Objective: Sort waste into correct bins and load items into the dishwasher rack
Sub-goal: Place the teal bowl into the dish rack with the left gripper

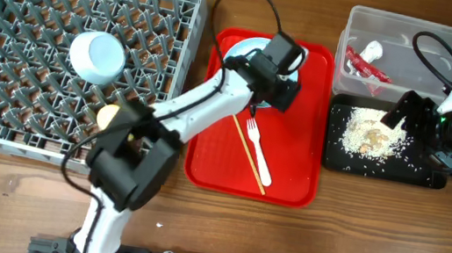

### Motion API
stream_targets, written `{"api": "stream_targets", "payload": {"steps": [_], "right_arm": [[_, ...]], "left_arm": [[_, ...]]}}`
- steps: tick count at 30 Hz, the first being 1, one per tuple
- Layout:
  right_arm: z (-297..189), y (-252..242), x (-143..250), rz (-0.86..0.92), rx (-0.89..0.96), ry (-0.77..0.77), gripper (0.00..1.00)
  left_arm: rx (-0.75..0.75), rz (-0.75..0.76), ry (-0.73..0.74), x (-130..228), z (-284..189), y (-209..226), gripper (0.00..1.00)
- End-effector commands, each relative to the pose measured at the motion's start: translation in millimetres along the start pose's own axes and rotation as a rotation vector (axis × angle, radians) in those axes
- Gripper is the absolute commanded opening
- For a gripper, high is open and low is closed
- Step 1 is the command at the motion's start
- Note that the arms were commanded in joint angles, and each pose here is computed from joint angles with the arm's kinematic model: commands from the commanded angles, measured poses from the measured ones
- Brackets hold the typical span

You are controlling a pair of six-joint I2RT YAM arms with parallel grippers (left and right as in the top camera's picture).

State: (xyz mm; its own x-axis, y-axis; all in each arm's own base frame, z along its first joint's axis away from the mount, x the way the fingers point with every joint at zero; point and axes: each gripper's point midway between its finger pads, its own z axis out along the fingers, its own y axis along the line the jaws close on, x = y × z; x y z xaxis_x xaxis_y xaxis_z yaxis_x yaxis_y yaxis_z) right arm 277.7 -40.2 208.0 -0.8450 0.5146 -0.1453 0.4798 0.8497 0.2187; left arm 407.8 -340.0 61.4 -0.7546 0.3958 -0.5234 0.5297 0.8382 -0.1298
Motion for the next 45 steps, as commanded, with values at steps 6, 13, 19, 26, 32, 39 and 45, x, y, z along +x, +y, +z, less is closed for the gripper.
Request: {"api": "stream_targets", "payload": {"steps": [6,13,19,26,32,39,45], "right_arm": [[-10.6,-0.7,-4.1,-0.042,0.010,-0.043,1.00],[-10.5,-1.0,-3.3,-0.044,0.011,-0.040,1.00],[-10.6,-1.0,-3.2,-0.043,0.010,-0.040,1.00],[-10.5,-1.0,-3.2,-0.043,0.011,-0.039,1.00],[-10.5,-1.0,-3.2,-0.044,0.011,-0.039,1.00],[-10.5,-1.0,-3.1,-0.043,0.011,-0.039,1.00],[-10.5,-1.2,-2.3,-0.040,0.011,-0.035,1.00]], "left_arm": [[-0.092,0.013,0.079,25.5,28.6,20.8,0.45],[-0.088,0.014,0.055,18.3,22.7,18.8,0.04],[-0.047,-0.009,-0.153,-45.8,-67.5,16.8,0.04],[0.318,-0.186,-0.313,-80.4,-164.5,96.7,0.04],[0.721,-0.331,-0.405,-66.1,-197.1,178.8,0.04],[0.857,-0.592,-0.381,-26.7,-169.5,256.1,0.04],[0.834,-0.674,-0.399,-3.2,-156.7,295.6,0.17]]}}
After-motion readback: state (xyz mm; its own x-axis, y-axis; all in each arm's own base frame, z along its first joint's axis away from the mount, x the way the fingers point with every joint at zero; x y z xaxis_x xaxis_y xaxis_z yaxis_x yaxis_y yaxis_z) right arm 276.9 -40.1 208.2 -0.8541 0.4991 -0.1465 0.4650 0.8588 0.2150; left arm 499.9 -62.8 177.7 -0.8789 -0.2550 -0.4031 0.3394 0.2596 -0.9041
